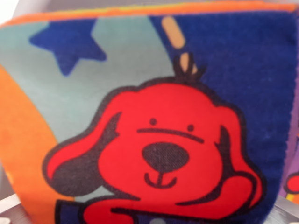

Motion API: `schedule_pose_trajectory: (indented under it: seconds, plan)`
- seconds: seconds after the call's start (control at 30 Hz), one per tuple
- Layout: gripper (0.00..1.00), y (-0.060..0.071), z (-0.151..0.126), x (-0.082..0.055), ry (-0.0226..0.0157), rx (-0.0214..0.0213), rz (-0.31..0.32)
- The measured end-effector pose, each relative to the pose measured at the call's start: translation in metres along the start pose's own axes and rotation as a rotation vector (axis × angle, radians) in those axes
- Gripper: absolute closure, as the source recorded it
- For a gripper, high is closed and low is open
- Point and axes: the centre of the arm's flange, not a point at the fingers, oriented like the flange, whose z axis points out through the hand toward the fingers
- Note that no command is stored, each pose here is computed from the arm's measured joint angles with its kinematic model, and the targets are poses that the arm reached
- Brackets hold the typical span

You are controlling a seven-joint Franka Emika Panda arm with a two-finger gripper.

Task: Pick an object from the bin

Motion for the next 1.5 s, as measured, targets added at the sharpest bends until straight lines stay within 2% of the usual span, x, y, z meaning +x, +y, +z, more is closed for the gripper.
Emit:
schedule_pose_trajectory:
  seconds: [0.5,0.77,0.9,1.17,1.3,1.5]
  plan:
    - [1.0,-0.001,-0.064,0.0,0.002,0.0006,-0.001]
    - [1.0,-0.001,-0.092,0.0,0.0013,-0.0007,-0.001]
    - [1.0,-0.001,-0.107,0.0,0.0025,0.0006,-0.001]
    - [1.0,-0.001,-0.127,0.0,0.0008,-0.0008,-0.001]
    - [1.0,-0.001,-0.136,0.0,0.0025,0.0008,-0.002]
    - [1.0,-0.001,-0.145,0.0,0.0016,0.0,-0.002]
